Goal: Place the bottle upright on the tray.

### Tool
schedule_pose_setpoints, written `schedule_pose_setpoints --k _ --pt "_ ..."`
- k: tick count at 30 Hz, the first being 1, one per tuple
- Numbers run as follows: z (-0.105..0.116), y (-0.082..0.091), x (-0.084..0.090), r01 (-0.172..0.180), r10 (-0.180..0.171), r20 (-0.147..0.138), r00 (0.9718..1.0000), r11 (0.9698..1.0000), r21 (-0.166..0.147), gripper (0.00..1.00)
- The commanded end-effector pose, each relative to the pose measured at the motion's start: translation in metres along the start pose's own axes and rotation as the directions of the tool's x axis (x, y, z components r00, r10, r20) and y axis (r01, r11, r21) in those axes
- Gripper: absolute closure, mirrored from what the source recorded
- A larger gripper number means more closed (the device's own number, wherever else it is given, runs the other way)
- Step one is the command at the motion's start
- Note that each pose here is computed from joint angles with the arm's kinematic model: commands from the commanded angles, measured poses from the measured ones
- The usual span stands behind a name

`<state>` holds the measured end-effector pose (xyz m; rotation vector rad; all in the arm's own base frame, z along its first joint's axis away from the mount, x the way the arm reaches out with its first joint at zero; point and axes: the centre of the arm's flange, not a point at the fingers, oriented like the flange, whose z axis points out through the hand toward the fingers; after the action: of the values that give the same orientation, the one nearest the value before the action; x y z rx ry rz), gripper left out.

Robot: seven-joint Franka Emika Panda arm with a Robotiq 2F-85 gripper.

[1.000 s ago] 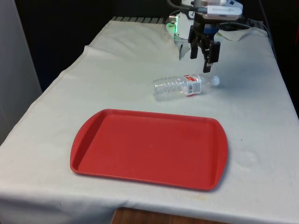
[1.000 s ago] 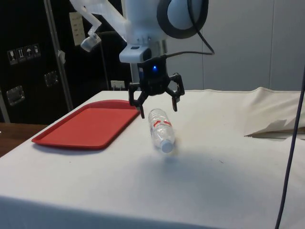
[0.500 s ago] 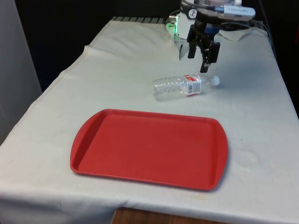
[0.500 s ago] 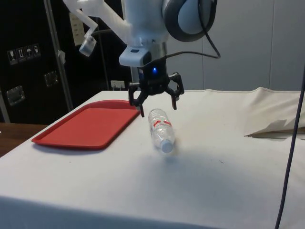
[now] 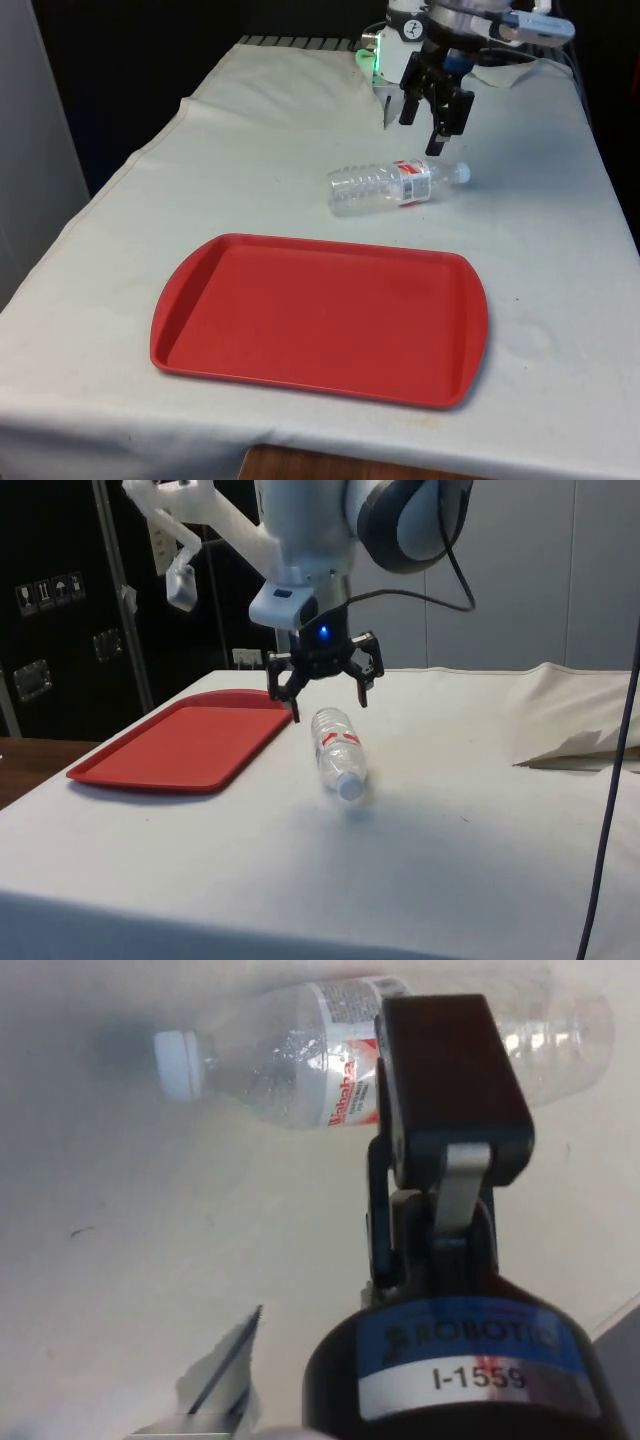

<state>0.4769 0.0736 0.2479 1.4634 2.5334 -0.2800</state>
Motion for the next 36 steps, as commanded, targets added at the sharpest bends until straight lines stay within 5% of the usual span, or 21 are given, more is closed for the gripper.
schedule_pose_setpoints --k 1,5,6,8,13,14,15,21,22,23,29,30,31,36 --pt "-0.003 0.002 -0.001 -0.002 0.002 0.027 0.9996 1.0 -0.007 0.0" --pt "-0.004 0.003 0.001 -0.001 0.002 0.058 0.9983 1.0 -0.009 0.0" --pt "-0.001 0.001 0.002 0.001 -0.001 0.032 0.9995 1.0 -0.003 0.0" --pt "-0.004 0.003 0.003 0.001 0.0 0.071 0.9975 1.0 -0.01 0.0" --pt "-0.002 0.005 0.011 0.005 -0.004 0.105 0.9945 0.9999 -0.011 0.0" --pt "0.0 0.003 0.012 0.007 -0.007 0.086 0.9963 1.0 -0.007 0.0" --pt "-0.002 0.005 0.013 0.005 -0.004 0.11 0.994 0.9999 -0.013 0.0" --pt "0.002 0.005 0.019 0.007 -0.004 0.146 0.9893 0.9998 -0.018 0.0" --pt "0.005 0.004 0.021 0.01 -0.009 0.124 0.9923 0.9999 -0.01 0.0" --pt "0.002 0.005 0.02 0.008 -0.005 0.153 0.9882 0.9998 -0.019 0.0" --pt "0.003 0.004 0.022 0.009 -0.004 0.195 0.9809 0.9997 -0.024 0.0" --pt "0.006 0.003 0.023 0.011 -0.008 0.174 0.9848 0.9998 -0.015 0.0" --pt "0.003 0.004 0.023 0.01 -0.005 0.201 0.9796 0.9997 -0.024 0.0" --pt "0.006 0.002 0.026 0.009 -0.003 0.232 0.9726 0.9997 -0.025 0.0"
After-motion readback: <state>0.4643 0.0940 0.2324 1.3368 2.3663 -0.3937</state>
